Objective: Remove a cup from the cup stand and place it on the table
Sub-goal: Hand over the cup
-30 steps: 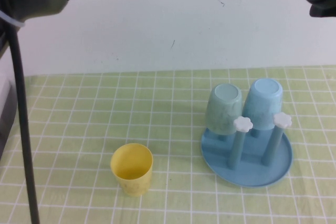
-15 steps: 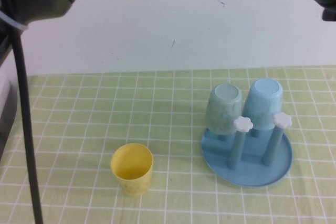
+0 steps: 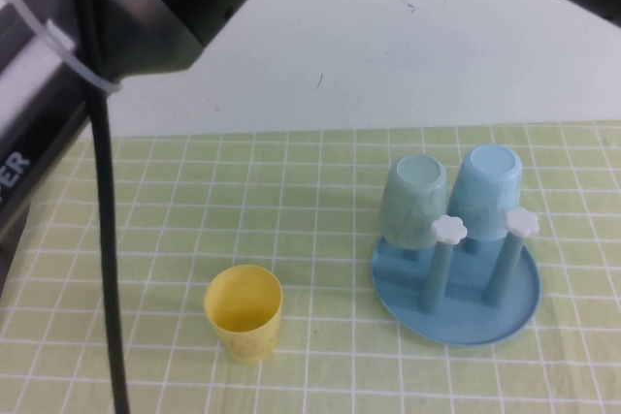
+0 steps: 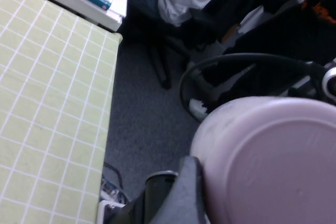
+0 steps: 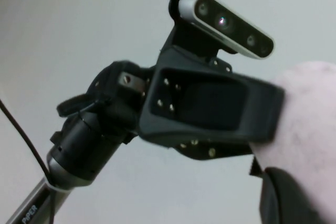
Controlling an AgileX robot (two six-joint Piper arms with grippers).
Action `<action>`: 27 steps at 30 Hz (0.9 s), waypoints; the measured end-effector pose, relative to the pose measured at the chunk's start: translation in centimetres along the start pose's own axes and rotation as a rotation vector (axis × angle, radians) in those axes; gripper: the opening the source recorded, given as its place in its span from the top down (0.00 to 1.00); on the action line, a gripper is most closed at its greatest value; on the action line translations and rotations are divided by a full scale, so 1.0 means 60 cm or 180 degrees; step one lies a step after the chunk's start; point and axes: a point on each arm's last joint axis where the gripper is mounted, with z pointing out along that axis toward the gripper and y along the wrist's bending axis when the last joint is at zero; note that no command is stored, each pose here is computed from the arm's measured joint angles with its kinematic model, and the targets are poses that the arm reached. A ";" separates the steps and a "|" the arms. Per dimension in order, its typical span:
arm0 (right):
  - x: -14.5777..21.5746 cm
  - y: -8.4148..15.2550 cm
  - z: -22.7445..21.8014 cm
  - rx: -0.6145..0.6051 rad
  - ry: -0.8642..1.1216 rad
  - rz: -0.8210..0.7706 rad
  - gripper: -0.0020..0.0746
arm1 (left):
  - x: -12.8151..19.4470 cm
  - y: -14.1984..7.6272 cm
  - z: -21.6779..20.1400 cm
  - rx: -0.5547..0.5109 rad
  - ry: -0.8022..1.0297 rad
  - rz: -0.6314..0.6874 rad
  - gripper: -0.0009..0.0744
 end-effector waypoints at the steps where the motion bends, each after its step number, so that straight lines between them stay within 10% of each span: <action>1: 0.000 0.000 0.000 0.0000 0.0000 0.0000 0.89 | 0.001 0.001 0.001 -0.0036 0.0028 0.0043 0.19; 13: -0.010 -0.018 0.002 0.0340 -0.0169 -0.0355 0.95 | -0.028 -0.003 -0.065 -0.0282 -0.0282 0.0468 0.08; 22: 0.014 -0.069 0.052 0.0560 0.0600 -0.0594 0.95 | -0.032 -0.025 -0.146 -0.1254 -0.0528 0.0654 0.86; 27: 0.021 -0.098 0.102 0.0501 0.1509 -0.0883 0.95 | -0.030 -0.022 -0.192 -0.2183 -0.0642 0.0704 0.97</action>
